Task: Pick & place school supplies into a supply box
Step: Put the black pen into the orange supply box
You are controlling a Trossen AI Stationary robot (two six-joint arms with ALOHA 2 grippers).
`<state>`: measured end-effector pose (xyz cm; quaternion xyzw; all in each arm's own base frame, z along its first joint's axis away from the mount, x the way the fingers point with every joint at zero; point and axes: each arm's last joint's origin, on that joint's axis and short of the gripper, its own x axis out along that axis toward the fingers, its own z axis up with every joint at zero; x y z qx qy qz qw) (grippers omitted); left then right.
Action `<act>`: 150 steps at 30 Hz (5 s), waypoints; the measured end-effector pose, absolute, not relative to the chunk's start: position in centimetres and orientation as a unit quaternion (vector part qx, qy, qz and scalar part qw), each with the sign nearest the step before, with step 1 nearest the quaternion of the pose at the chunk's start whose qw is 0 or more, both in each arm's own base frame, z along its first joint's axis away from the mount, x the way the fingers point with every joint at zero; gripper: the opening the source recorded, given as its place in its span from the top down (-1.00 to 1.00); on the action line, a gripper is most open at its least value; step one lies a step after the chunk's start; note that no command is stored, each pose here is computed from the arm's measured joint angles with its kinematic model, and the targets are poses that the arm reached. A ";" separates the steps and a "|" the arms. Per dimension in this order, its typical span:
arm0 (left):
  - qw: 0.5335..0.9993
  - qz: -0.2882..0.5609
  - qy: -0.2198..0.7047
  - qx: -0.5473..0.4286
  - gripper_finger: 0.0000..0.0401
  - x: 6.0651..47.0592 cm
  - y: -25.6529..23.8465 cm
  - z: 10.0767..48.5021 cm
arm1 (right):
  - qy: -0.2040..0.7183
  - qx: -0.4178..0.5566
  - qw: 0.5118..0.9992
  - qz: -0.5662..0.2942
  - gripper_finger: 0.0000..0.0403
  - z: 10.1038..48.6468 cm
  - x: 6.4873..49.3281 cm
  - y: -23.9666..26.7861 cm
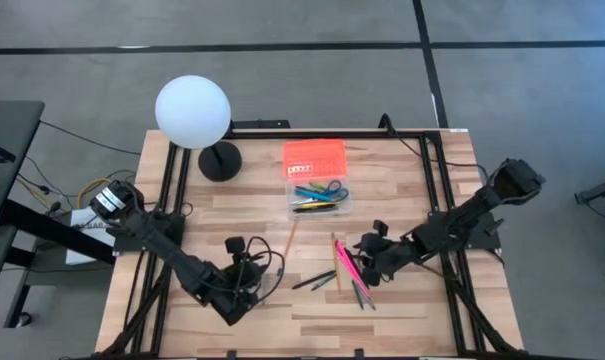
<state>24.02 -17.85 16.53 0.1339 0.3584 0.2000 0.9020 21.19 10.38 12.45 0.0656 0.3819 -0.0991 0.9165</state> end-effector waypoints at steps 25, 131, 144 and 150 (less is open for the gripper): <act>0.903 0.204 0.352 0.136 0.45 23.9 -17.9 16.6 | 0.503 0.033 0.849 -0.159 0.51 10.5 22.1 11.3; 0.903 0.204 0.354 0.131 0.45 24.0 -17.9 16.5 | 0.599 0.018 0.792 -0.113 0.82 11.5 22.1 10.5; 0.902 0.205 0.356 0.135 0.45 23.9 -17.9 16.5 | 0.601 -0.058 0.790 -0.106 0.90 13.2 21.9 10.6; 0.900 0.208 0.356 0.140 0.45 23.8 -17.8 16.5 | 0.582 -0.102 0.795 -0.138 0.95 15.3 23.0 9.8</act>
